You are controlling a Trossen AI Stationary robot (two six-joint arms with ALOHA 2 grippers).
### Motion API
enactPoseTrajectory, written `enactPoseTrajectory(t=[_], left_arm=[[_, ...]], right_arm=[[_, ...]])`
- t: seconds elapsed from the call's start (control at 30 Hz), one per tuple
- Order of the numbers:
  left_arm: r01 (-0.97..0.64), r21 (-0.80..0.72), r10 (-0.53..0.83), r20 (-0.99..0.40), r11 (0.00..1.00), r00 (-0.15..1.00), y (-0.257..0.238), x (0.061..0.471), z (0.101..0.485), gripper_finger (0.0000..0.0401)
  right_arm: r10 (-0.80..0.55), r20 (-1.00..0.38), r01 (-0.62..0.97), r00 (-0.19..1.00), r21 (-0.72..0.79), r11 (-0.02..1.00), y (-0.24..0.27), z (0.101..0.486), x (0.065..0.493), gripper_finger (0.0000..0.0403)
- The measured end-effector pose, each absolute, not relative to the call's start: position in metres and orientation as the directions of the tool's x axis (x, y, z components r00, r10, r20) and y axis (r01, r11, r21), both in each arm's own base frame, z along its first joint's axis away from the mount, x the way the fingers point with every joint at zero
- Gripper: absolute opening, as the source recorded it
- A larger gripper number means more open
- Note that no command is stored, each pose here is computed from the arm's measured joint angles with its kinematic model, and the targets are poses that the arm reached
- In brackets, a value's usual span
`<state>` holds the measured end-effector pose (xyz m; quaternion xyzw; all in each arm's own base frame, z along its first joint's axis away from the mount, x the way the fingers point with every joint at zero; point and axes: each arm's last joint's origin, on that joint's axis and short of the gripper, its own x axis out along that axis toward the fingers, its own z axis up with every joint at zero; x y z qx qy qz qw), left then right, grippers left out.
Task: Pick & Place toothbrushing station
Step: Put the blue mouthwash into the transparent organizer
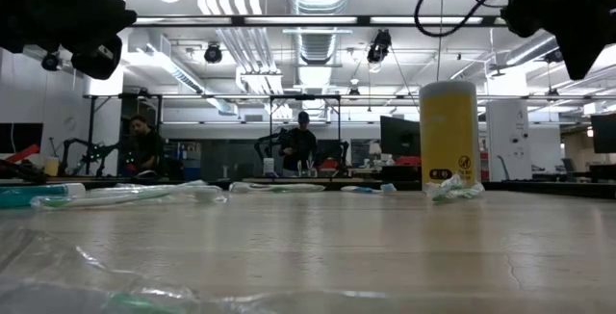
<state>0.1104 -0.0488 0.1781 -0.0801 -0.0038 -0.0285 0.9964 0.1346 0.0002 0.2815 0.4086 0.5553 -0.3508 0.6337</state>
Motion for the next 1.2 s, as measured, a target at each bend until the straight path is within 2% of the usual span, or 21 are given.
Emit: enactPoseTrajectory(t=[0.23,0.43,0.7,1.2], left_arm=[[0.057,-0.159,-0.056,0.012,0.986,0.998,-0.049,0.110,0.178,0.0083],[0.057,-0.159,-0.056,0.012,0.986,0.998,-0.049,0.110,0.178,0.0083],[0.057,-0.159,-0.056,0.012,0.986,0.998,-0.049,0.110,0.178,0.0083],[0.057,-0.159,-0.056,0.011,0.986,0.998,-0.049,0.110,0.178,0.0083]], right_arm=[[-0.008,-0.999,0.936,0.044,0.038,0.351,0.000,0.260,0.131,0.0008],[0.031,-0.997,0.973,-0.069,-0.060,0.223,0.001,0.236,0.127,0.0008],[0.036,-0.989,0.986,-0.144,-0.141,0.089,0.001,0.222,0.129,0.0008],[0.114,-0.939,0.941,-0.325,-0.309,0.135,0.004,0.196,0.143,0.0012]])
